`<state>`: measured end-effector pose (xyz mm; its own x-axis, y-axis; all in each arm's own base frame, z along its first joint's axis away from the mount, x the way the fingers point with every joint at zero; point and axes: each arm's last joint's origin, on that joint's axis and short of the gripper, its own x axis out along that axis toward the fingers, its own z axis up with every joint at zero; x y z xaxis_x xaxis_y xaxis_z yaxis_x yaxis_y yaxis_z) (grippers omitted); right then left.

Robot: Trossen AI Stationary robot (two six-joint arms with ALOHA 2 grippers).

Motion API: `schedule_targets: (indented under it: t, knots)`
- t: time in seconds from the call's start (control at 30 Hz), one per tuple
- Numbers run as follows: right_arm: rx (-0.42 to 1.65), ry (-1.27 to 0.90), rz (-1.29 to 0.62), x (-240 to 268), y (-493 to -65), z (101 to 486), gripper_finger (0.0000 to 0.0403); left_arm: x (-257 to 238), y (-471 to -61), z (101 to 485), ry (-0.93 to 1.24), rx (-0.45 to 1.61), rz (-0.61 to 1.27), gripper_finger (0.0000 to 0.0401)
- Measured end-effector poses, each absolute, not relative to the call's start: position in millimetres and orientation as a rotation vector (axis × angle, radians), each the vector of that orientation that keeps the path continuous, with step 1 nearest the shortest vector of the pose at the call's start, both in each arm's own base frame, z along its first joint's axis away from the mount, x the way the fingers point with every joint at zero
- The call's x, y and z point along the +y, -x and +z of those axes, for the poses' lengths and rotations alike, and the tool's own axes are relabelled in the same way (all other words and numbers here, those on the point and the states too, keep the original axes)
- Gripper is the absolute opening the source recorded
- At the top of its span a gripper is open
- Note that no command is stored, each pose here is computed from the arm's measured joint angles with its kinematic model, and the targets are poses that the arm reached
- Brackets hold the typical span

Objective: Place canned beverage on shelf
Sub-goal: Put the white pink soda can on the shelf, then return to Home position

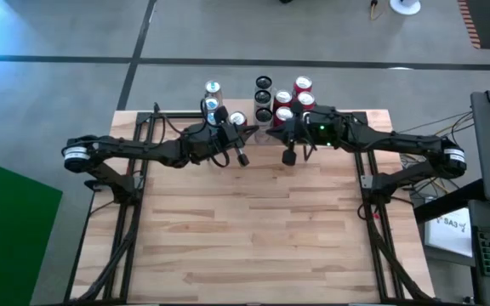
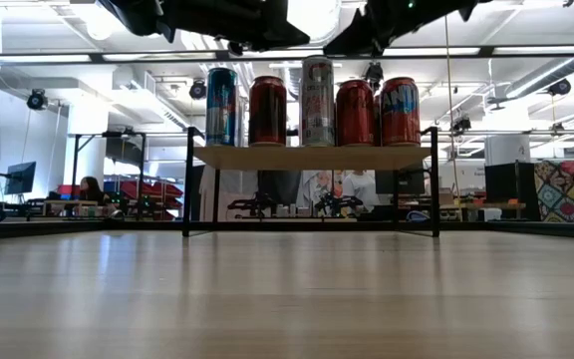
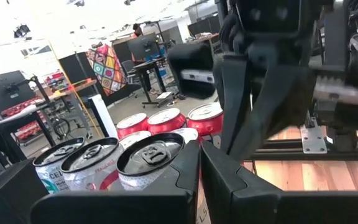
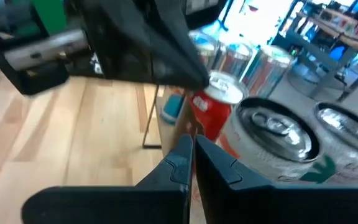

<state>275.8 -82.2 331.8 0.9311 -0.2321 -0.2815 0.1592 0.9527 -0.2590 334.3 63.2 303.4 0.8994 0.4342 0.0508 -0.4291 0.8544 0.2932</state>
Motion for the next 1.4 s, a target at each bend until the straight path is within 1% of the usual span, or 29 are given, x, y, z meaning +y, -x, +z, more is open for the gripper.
schedule_targets:
  t: [0.13,0.37,0.97,1.17,1.4]
  knots:
    - [0.341,0.246,-0.27,-86,-281,326,0.0009,63,-333,306,-0.304,0.01,0.454,0.0]
    - [0.356,0.269,-0.321,-88,-283,324,0.0009,62,-330,309,-0.304,0.005,0.454,0.0]
    - [0.348,0.291,-0.366,-90,-284,326,0.0009,62,-329,311,-0.307,-0.001,0.456,0.0]
    - [0.311,0.265,-0.373,-87,-277,338,0.0009,61,-329,311,-0.307,0.003,0.456,0.0]
    - [0.318,0.219,-0.382,-83,-264,354,0.0009,62,-329,310,-0.307,0.01,0.455,0.0]
